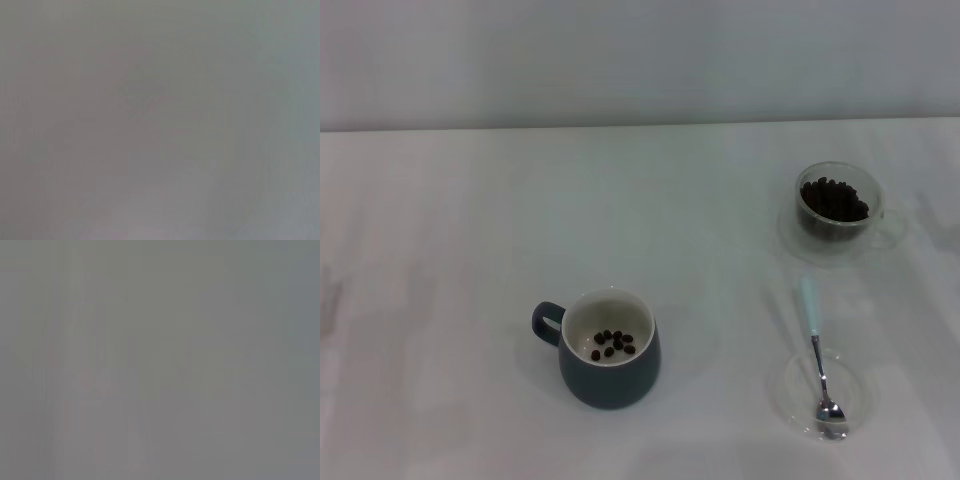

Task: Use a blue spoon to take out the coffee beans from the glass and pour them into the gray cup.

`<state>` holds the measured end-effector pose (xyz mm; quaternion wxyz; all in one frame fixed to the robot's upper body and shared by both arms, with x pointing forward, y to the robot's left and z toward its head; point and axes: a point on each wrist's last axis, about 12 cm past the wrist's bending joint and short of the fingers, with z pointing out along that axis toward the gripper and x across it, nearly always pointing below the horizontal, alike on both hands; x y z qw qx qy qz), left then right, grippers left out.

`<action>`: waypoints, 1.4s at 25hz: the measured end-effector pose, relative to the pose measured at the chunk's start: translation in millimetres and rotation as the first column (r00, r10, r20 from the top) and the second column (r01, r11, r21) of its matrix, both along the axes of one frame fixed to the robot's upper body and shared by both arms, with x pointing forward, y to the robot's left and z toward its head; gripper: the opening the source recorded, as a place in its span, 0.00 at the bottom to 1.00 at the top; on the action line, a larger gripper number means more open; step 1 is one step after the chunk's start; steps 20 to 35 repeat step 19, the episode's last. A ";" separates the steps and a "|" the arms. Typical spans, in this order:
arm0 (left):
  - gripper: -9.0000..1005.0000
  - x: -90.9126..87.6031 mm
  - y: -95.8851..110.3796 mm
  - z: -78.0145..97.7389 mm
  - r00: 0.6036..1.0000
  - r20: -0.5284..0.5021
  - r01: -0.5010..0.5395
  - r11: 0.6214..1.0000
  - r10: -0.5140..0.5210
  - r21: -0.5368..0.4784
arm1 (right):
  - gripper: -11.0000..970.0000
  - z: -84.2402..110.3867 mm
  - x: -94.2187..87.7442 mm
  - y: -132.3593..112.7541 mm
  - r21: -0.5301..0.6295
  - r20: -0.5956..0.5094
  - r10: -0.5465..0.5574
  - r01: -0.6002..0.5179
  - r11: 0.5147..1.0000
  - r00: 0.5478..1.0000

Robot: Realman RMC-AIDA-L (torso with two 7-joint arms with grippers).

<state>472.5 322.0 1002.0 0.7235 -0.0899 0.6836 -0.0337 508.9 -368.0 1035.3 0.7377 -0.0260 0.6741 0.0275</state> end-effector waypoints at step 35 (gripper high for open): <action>0.73 1.1 -2.8 -0.8 1.000 -0.008 0.008 1.000 -0.008 -0.013 | 0.80 -3.4 8.6 -8.8 0.015 -0.057 -0.082 0.083 0.996 0.995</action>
